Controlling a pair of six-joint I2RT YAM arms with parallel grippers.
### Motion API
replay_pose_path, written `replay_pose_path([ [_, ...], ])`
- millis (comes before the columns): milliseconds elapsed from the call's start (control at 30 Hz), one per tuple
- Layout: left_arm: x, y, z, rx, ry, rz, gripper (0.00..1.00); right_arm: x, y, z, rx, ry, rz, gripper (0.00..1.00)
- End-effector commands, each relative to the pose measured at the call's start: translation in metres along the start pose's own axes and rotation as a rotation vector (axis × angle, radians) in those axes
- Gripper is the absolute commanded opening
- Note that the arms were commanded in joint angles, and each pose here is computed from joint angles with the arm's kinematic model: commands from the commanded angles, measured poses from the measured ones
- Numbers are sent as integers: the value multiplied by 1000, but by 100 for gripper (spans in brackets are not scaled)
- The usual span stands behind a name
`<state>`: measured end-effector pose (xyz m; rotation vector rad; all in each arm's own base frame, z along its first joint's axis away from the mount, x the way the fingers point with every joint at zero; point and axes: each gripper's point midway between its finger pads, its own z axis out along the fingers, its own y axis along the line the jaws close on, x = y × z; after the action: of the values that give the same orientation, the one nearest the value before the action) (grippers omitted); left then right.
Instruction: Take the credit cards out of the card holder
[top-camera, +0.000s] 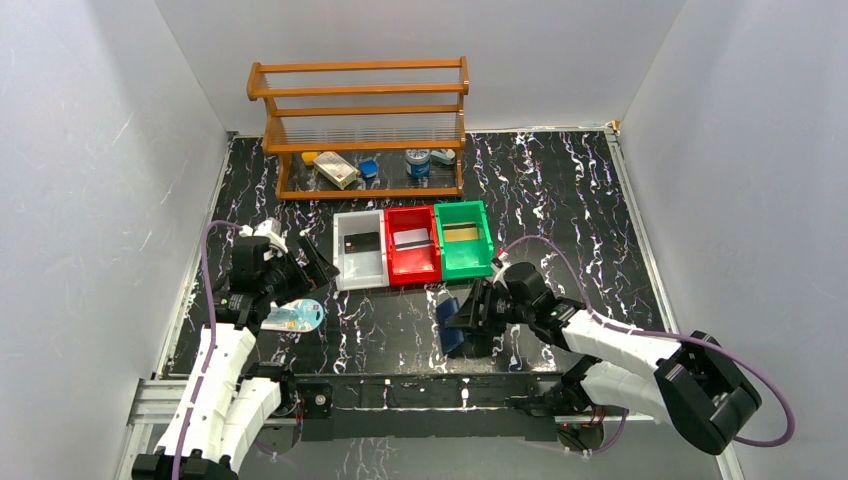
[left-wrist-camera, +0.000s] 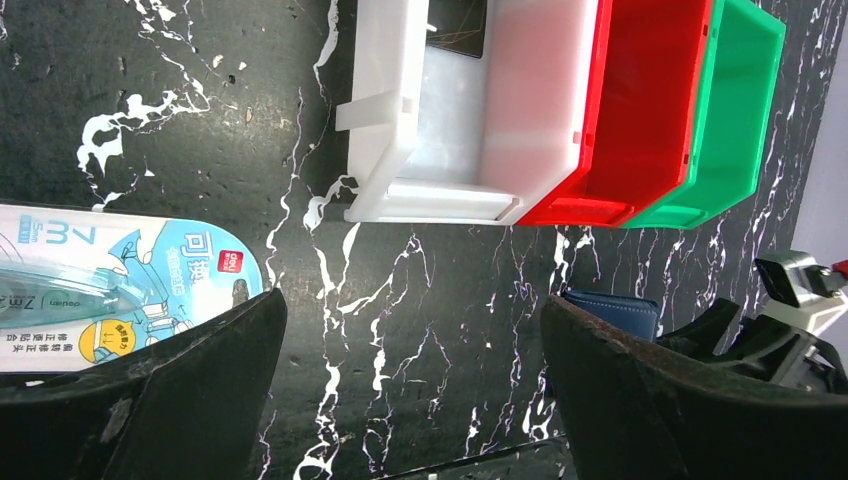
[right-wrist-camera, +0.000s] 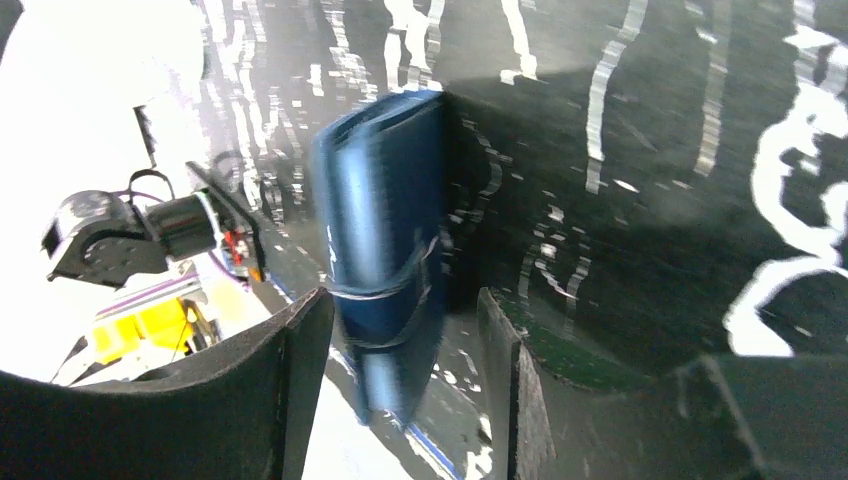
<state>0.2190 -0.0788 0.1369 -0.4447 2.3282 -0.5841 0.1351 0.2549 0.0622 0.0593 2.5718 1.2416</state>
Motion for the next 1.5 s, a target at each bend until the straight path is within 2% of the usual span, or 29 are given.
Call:
replay_pose_path([
  [0,0,-6,-2,35,9,16,98,5,-30,-6,99,2,22,65],
  [200,3,-10,-2,62,27,28,98,-13,-32,-20,194,-61,-20,74],
  [333,6,-22,-2,135,58,52,98,-30,-40,-42,356,-112,-80,77],
  [500,14,-46,-2,273,122,52,98,-46,-27,-56,412,-132,-140,68],
  [633,35,-87,-7,429,218,89,95,-49,-21,-53,468,-159,-170,59],
  [733,63,-102,-1,396,257,216,95,-41,-10,-42,501,-146,-227,58],
  [833,80,-100,10,343,300,258,93,-39,-9,-36,594,-148,-278,59],
  [1000,91,-95,19,312,316,256,92,-27,-4,-24,658,-153,-285,57],
  [1200,91,-88,21,301,283,257,91,-11,6,-8,616,-116,-295,52],
  [1467,91,-91,18,314,282,251,91,-9,-11,1,705,-107,-320,50],
])
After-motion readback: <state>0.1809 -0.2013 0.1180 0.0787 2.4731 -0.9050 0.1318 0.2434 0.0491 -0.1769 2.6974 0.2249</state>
